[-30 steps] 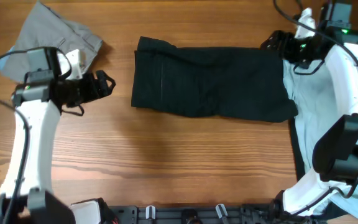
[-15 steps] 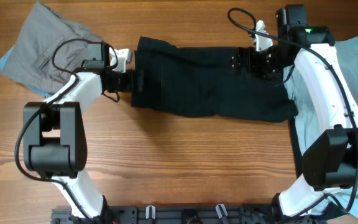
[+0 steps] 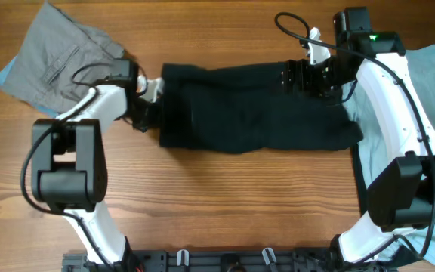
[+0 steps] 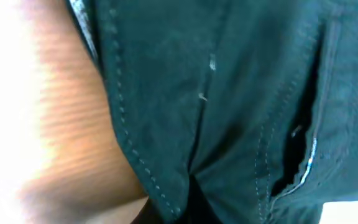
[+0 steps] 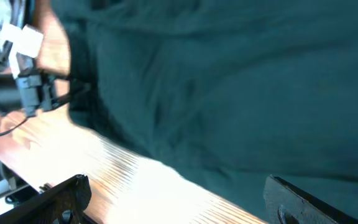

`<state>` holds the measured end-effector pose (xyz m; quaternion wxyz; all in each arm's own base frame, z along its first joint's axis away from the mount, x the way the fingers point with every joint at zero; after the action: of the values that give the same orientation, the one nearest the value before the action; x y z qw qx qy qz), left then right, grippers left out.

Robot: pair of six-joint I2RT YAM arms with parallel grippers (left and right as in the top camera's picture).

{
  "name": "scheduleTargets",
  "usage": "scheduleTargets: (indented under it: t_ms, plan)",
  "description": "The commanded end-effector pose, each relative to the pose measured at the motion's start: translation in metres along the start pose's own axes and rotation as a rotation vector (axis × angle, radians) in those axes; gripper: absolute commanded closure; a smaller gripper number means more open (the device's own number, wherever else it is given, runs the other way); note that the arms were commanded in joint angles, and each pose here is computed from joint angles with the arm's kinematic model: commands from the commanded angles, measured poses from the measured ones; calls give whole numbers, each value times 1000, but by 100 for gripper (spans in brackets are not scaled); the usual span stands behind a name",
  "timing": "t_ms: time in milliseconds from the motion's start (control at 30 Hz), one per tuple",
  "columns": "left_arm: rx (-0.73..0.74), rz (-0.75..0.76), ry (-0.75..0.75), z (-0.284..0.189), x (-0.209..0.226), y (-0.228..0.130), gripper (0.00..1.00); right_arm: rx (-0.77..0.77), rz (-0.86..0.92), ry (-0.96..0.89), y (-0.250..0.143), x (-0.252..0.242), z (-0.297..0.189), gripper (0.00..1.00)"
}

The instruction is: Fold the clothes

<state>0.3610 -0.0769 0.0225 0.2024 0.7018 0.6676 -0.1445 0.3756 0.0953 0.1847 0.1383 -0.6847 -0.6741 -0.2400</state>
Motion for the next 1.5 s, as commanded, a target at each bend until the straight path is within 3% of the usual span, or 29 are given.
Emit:
scheduleTargets:
  t_ms: [0, 33, 100, 167, 267, 433, 533, 667, 767, 867, 933, 1033, 1133, 1200, 1300, 1333, 1467]
  plan:
    - [-2, -172, 139, -26, 57, -17, 96, -13, -29, -67, -4, -6, -3, 14]
    - [-21, -186, 129, -32, 60, -15, 96, -9, -23, -84, -5, -11, 0, 25]
    - [-23, -213, 129, -40, 65, -19, 96, 7, -4, -103, -10, -19, 9, 59]
    - [13, -225, 143, -43, 68, -28, 96, 41, 63, -119, -20, -30, 23, 74]
    - [73, -244, 231, -45, 78, -42, 96, 125, 216, -215, -51, -60, 49, 79]
    - [76, -253, 233, -45, 78, -43, 96, 227, 388, -376, -105, -108, 84, 84]
    - [82, -259, 241, -46, 80, -44, 96, 183, 534, -598, -123, -146, 82, 91]
    - [65, -272, 244, -54, 83, -44, 96, 161, 584, -600, -129, -160, 86, 91]
    - [43, -269, 234, -57, 82, -41, 47, 159, 593, -600, -129, -163, 84, 90]
    - [0, -247, 197, -53, 78, -31, 16, 163, 579, -598, -129, -163, 84, 90]
    - [-39, -216, 149, -47, 72, -24, 9, 167, 569, -594, -129, -163, 84, 90]
    - [-70, -166, 125, -32, 65, -18, 7, 168, 568, -594, -129, -163, 84, 90]
    - [-59, -132, 122, -13, 61, -20, 12, 167, 569, -594, -129, -163, 84, 90]
    - [-33, -114, 118, 0, 58, -24, 32, 167, 568, -594, -129, -163, 84, 90]
    - [19, -99, 116, 13, 50, -33, 87, 169, 566, -594, -129, -163, 84, 90]
    - [30, -98, 120, 13, 49, -35, 96, 169, 565, -594, -129, -163, 84, 90]
    - [79, -131, 198, -7, 54, -43, 96, 196, 538, -558, -131, -158, 86, 96]
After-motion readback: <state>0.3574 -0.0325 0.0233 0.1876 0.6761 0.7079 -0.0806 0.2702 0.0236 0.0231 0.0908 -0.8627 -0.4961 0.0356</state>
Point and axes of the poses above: each gripper's point midway between its finger pads, its own z axis out along the fingers, its own x axis along the line the jaws close on, y = z × x, the point moved 3 cm from there along -z, back along the fingers, and after that the axes turned 5 degrees about z, right-handed, at the moved point
